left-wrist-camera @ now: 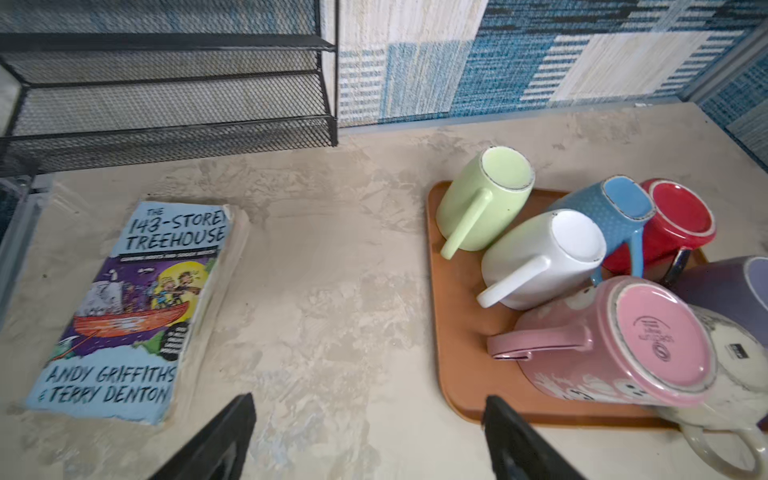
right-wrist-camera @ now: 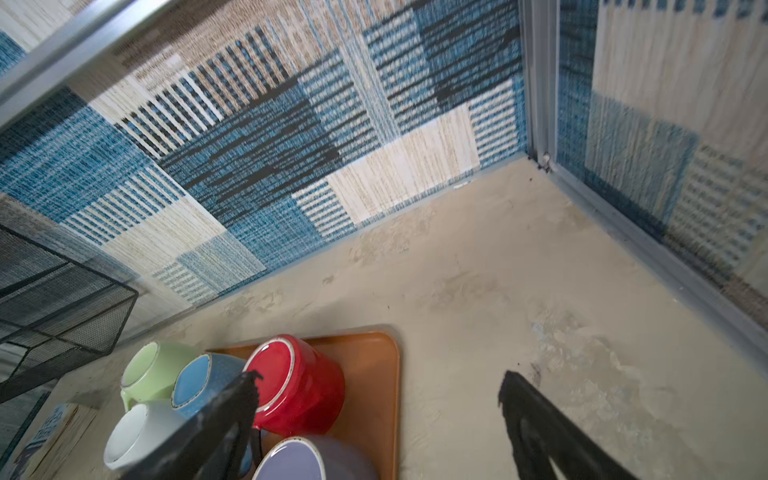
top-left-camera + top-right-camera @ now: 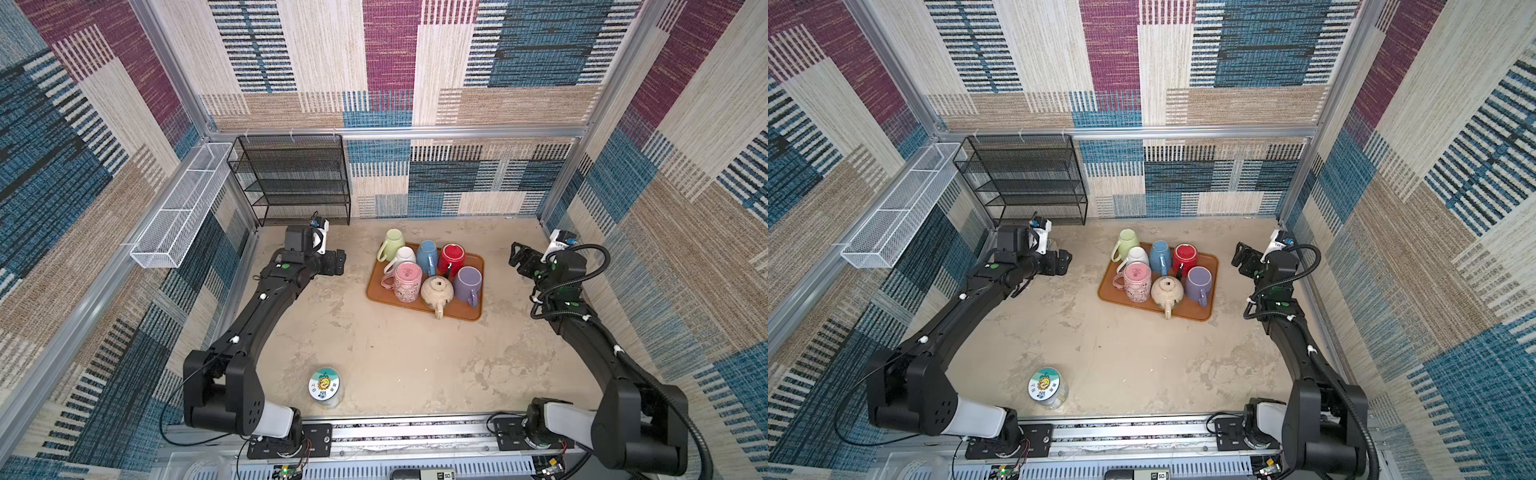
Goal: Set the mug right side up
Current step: 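Raise both arms and move the grippers toward the tray of mugs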
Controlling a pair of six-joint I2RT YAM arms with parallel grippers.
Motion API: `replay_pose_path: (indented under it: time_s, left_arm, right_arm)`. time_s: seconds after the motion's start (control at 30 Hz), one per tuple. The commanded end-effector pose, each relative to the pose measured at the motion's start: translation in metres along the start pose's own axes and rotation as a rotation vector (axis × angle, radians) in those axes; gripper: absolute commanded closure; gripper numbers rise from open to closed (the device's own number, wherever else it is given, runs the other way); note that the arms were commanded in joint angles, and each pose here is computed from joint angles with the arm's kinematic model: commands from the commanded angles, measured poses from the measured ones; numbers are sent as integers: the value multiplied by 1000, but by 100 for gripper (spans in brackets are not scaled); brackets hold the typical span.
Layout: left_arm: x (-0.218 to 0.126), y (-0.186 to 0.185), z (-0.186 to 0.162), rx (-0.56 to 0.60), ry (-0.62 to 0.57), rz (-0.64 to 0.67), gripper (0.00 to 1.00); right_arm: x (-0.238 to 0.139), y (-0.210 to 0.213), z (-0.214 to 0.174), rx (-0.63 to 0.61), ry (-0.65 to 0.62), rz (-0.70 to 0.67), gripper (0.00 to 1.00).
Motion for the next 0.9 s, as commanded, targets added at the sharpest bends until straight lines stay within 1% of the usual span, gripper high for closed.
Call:
replay_pose_path:
  time_s: [0.0,0.13,0.23,0.37,0.43,0.53,0.73,0.87]
  left_arm:
    - [16,-9,-3,-48,113,-23,13]
    - [48,-28,3,-33,173,-65,24]
    - [73,-38,7,-46,214,-103,32]
    - [104,-46,6,-64,266,-139,38]
    - [122,-47,4,-68,301,-149,41]
    - [143,-48,0,-69,338,-159,45]
    - [170,-51,-6,-82,366,-198,55]
    - [182,-52,-13,-84,389,-213,59]
  right_arm:
    - [15,-5,-19,74,158,60,11]
    - [34,-16,-36,80,226,49,17]
    - [48,-23,-47,76,280,34,23]
    - [68,-29,-57,81,364,23,32]
    - [74,-32,-60,85,378,15,36]
    - [83,-36,-65,82,400,5,40]
    - [100,-40,-72,90,447,10,49]
    - [111,-41,-77,100,480,29,54]
Point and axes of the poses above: each gripper's point midway between its finger pads, its own x axis out along the fingers, its own y axis along the line the jaws close on, z = x × y, the point moved 9 cm from there along -x, back along the fingers, and after that the axes turned 3 degrees about x, right-handed, at the moved point
